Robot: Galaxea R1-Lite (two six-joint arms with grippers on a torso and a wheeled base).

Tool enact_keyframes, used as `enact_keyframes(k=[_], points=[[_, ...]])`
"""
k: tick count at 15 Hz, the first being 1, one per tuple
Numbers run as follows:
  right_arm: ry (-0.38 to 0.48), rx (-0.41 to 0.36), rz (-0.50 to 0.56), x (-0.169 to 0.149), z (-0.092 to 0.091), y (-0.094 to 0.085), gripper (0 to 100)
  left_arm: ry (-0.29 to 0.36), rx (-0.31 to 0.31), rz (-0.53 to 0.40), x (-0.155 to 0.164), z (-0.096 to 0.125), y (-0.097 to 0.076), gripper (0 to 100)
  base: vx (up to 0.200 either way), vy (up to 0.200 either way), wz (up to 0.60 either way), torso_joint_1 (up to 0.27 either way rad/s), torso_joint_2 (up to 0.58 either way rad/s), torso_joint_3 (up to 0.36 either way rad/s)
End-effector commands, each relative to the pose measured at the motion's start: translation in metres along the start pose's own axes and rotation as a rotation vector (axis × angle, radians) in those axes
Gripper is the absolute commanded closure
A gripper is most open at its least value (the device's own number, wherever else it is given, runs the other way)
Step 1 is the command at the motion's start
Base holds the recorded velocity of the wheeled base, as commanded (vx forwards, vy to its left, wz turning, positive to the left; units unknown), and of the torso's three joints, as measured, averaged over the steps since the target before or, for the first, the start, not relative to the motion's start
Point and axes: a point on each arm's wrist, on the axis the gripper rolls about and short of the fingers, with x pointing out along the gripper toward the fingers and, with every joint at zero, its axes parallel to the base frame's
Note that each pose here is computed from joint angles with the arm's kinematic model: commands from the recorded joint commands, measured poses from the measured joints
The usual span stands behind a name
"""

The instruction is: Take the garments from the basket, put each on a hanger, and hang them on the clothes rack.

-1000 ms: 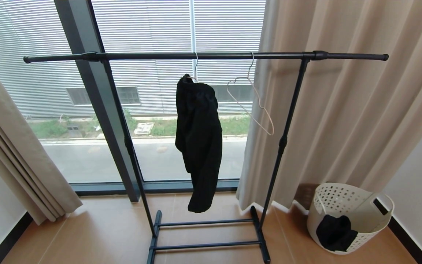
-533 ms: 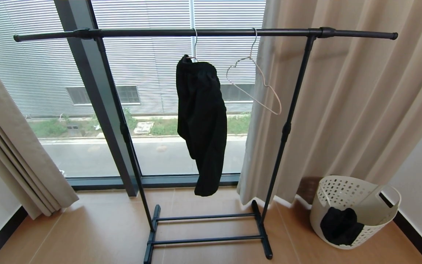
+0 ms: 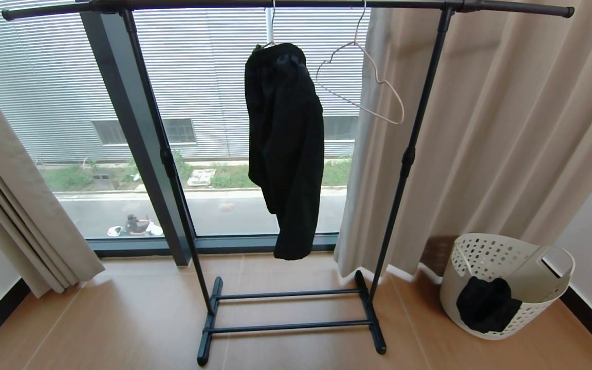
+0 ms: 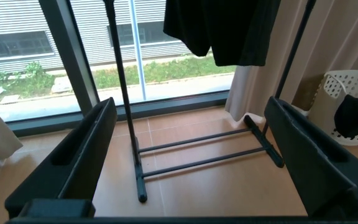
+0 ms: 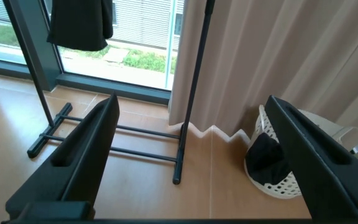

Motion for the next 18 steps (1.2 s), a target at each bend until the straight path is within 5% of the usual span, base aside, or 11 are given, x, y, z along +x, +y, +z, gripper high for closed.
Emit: enact_keyframes(k=[1, 11, 18], points=[[0.0, 0.0, 0.001, 0.0, -0.0001, 0.0, 0, 0.001, 0.0, 0.0, 0.0001, 0.0, 0.0, 0, 0.0, 0.0, 0.0, -0.129, 0.47, 0.339], [0.0, 0.0, 0.001, 0.0, -0.0001, 0.0, 0, 0.001, 0.0, 0.0, 0.0001, 0.0, 0.0, 0, 0.0, 0.0, 0.0, -0.069, 0.44, 0.362], [0.0, 0.0, 0.001, 0.0, -0.0001, 0.0, 0, 0.001, 0.0, 0.0, 0.0001, 0.0, 0.0, 0, 0.0, 0.0, -0.17, -0.001, 0.05, 0.046]])
